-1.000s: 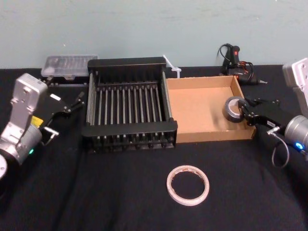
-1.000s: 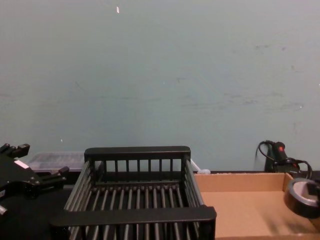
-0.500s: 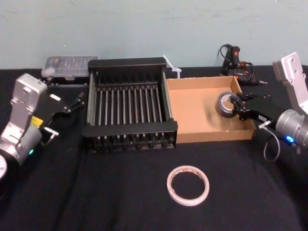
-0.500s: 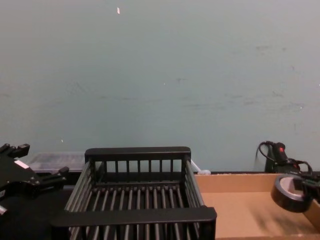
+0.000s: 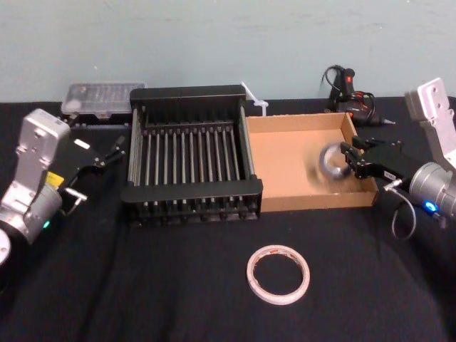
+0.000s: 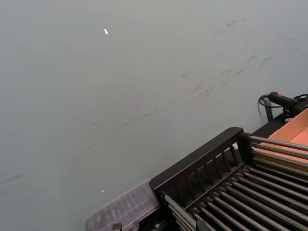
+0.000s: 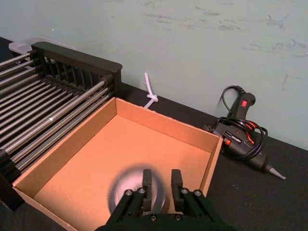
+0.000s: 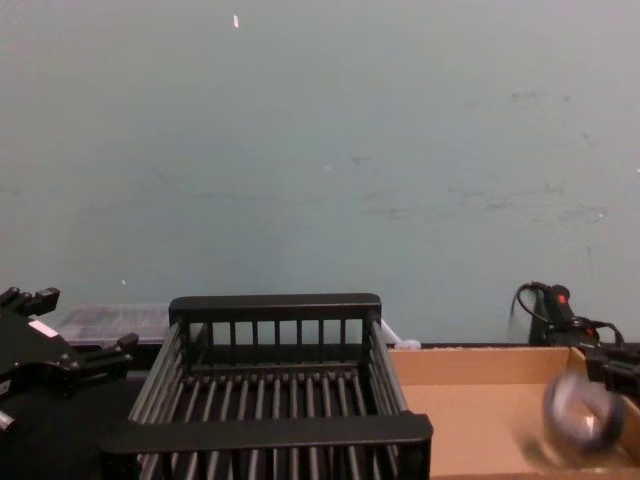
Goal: Pick up the white tape and place it into the black box , Pick up the silver tape and place it into the brown box.
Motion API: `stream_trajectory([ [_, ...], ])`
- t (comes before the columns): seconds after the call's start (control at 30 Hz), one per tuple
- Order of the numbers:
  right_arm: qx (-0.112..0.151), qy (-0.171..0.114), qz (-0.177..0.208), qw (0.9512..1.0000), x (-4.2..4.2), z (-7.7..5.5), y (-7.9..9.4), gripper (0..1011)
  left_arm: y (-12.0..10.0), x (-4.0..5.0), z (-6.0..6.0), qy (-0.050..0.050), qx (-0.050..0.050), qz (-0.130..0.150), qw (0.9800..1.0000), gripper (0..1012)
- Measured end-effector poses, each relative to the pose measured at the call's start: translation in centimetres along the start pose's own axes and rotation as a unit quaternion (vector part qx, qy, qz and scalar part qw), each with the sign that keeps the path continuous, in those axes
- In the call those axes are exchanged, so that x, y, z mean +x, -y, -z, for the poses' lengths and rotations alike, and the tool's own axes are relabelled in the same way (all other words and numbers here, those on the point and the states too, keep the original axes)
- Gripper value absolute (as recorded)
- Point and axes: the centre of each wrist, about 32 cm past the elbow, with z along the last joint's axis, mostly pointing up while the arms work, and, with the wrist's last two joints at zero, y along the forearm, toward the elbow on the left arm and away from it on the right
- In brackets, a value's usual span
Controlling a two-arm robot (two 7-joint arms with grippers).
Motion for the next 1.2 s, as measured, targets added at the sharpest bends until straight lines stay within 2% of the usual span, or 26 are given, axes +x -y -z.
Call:
stream_trajectory([
  [0.33,0.0,-0.001,0.0,1.0,0.01,0.01,0.04,509,0.0,0.0,0.0,0.0,0.0,0.0,1.0,1001],
  [0.43,0.0,-0.001,0.0,1.0,0.02,0.01,0.05,639,0.0,0.0,0.0,0.0,0.0,0.0,1.0,1001],
  [0.47,0.0,-0.001,0.0,1.0,0.01,0.01,0.06,654,0.0,0.0,0.0,0.0,0.0,0.0,1.0,1001],
  [0.5,0.0,-0.001,0.0,1.0,0.02,0.01,0.06,720,0.0,0.0,0.0,0.0,0.0,0.0,1.0,1001],
  [0.63,0.0,-0.001,0.0,1.0,0.02,0.01,0.07,791,0.0,0.0,0.0,0.0,0.0,0.0,1.0,1001],
  [0.83,0.0,-0.001,0.0,1.0,0.01,0.02,0.08,980,0.0,0.0,0.0,0.0,0.0,0.0,1.0,1001],
  [1.2,0.013,0.005,-0.013,0.9998,-0.2,-0.48,0.9,1002,0.0,0.0,0.0,0.0,0.0,0.0,1.0,1001],
])
